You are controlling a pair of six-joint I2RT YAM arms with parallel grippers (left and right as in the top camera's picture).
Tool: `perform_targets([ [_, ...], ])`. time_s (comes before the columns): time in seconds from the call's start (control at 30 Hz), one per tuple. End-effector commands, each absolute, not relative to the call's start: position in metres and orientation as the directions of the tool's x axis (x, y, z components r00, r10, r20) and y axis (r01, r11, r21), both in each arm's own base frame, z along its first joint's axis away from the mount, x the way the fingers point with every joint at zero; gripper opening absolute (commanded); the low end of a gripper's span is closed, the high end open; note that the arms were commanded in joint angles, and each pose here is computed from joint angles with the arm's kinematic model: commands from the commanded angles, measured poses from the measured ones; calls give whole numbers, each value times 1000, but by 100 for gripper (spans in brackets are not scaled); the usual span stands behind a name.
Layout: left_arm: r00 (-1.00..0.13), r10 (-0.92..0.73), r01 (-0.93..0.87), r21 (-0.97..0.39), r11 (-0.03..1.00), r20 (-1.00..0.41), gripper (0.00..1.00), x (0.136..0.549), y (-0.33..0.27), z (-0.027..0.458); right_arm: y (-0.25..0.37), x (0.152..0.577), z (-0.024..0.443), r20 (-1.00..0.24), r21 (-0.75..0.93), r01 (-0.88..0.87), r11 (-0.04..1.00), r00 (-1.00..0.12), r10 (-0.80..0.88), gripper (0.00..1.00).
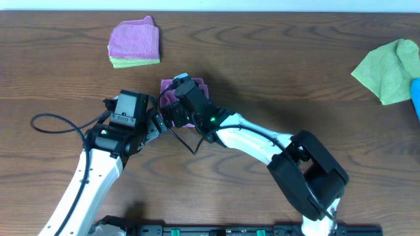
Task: Fold the cloth
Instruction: 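Lay the right end onto the left half and press it down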
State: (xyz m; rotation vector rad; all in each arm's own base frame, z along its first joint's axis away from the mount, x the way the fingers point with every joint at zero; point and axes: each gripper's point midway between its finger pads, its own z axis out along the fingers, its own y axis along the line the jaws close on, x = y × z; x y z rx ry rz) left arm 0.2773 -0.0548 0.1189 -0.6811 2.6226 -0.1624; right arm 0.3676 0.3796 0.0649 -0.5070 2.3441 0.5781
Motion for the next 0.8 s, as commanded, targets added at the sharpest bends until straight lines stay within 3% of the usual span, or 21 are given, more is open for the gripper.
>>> perform_targets([
  [0.0, -792, -476, -422, -219, 879, -383, 95, 279, -55, 123, 388, 366, 67, -680, 281, -498, 820, -707, -196, 99],
  [0.5, -792, -470, -419, -213, 883, -389, 95, 279, -54, 123, 370, 355, 35, -581, 261, -416, 871, -788, -202, 99],
  [0.77, -794, -470, -417, -216, 883, -387, 95, 279, -54, 123, 363, 349, -11, -514, 227, -400, 888, -823, -239, 99],
])
